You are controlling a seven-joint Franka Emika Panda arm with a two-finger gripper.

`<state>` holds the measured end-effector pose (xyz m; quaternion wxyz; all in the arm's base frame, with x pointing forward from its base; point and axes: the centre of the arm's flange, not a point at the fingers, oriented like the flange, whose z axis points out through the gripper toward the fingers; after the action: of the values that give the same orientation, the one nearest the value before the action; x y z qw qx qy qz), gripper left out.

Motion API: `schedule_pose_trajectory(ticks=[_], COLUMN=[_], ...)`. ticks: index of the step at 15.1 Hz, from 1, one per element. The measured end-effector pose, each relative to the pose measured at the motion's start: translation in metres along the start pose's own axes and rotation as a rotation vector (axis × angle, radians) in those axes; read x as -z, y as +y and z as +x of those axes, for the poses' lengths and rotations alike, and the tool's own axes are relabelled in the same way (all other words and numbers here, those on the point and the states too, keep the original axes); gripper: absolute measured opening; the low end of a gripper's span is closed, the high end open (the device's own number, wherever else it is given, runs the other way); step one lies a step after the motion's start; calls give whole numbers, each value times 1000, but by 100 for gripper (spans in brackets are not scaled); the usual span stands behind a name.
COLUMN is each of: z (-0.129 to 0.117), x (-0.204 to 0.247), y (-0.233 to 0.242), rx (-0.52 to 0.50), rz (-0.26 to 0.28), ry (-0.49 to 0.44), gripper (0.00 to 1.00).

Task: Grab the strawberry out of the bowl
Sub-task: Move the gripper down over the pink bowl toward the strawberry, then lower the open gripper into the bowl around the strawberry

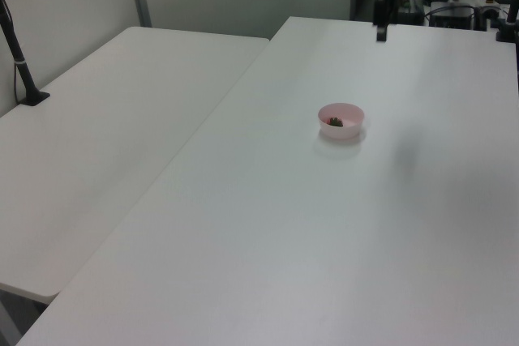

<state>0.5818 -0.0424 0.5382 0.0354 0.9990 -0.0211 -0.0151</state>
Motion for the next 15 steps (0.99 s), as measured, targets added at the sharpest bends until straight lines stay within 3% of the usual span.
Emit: schedule_pose_trajectory(ticks=[5, 8, 11, 15], z=[34, 46, 56, 68], x=[-67, -88, -118, -161], y=[-23, -33, -60, -66], rx=[-56, -320, -607, -881], rz=[-27, -23, -15, 1], ry=[-2, 25, 58, 57], gripper=[99, 94, 96, 91])
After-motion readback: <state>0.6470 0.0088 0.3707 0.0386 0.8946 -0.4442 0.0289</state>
